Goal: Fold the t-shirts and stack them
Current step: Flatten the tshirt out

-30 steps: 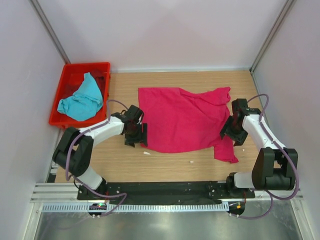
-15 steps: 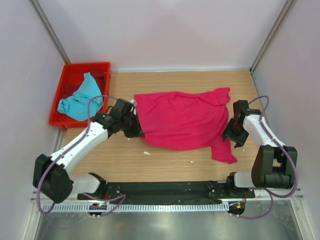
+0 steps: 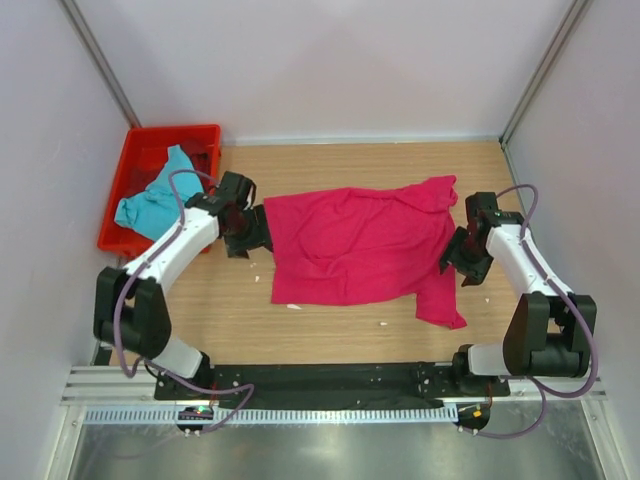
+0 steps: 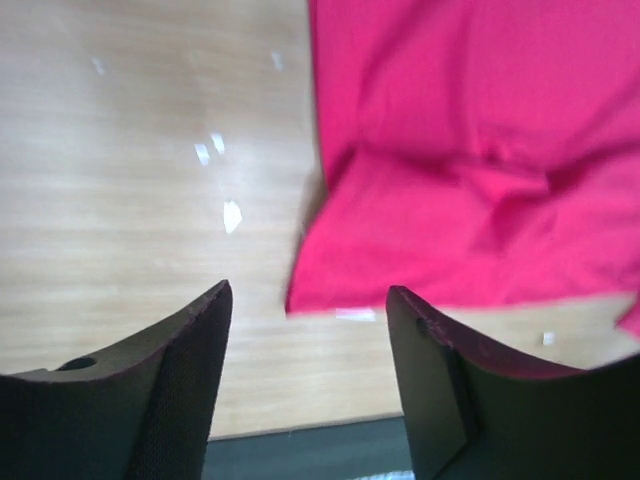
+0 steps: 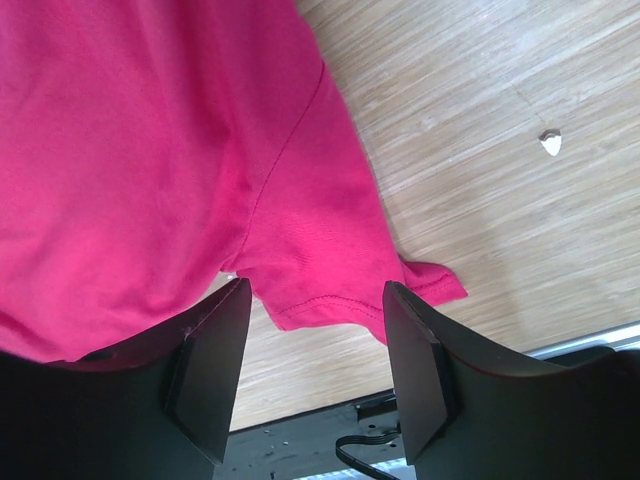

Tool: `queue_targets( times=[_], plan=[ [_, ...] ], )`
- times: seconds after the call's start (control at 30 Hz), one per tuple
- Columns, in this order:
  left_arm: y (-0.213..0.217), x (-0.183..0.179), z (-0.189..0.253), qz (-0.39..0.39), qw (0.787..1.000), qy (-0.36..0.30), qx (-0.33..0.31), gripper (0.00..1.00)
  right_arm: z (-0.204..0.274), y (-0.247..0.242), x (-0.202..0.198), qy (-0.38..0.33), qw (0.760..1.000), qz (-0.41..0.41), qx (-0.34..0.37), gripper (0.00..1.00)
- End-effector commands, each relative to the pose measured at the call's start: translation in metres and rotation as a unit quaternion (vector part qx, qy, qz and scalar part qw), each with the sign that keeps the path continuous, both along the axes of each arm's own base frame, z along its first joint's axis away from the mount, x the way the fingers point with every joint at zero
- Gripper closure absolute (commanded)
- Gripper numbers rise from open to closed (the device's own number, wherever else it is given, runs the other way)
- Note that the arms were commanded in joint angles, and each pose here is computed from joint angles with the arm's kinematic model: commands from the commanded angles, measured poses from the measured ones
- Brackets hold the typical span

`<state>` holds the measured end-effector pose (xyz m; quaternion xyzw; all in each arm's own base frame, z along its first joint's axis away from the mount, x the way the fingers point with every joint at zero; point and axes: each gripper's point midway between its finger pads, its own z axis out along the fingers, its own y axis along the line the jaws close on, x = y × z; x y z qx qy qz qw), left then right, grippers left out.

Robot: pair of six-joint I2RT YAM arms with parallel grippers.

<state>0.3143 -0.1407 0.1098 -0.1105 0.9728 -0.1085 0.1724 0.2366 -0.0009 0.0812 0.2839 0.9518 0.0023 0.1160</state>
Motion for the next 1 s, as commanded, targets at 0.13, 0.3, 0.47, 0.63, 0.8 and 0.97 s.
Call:
queue_targets(
  times=[0.13, 0.3, 0.47, 0.63, 0.8, 0.97],
  plan=[
    [-0.03, -0.099, -0.02, -0.061, 0.993, 0.052, -0.082, 0.46, -0.015, 0.009, -0.017, 0.016, 1.0, -0.003, 0.02, 0.41],
    [-0.036, -0.103, -0.044, -0.045, 0.993, 0.058, -0.089, 0.52, -0.018, 0.018, -0.011, 0.016, 0.999, 0.0, 0.047, 0.46],
    [-0.041, -0.086, -0.055, -0.037, 0.994, 0.063, -0.077, 0.49, -0.011, 0.013, -0.005, 0.008, 0.999, 0.004, 0.032, 0.46],
    [-0.038, -0.079, -0.071, -0.021, 0.995, 0.079, -0.055, 0.54, -0.01, 0.014, -0.005, 0.007, 0.999, 0.002, 0.036, 0.47],
    [-0.029, -0.086, -0.086, -0.002, 0.995, 0.098, -0.031, 0.55, -0.007, 0.014, -0.004, 0.002, 0.999, 0.003, 0.034, 0.46],
    [-0.031, -0.088, -0.094, 0.008, 0.993, 0.114, -0.03, 0.56, -0.009, 0.013, -0.005, 0.003, 1.0, 0.001, 0.031, 0.46]
  ],
)
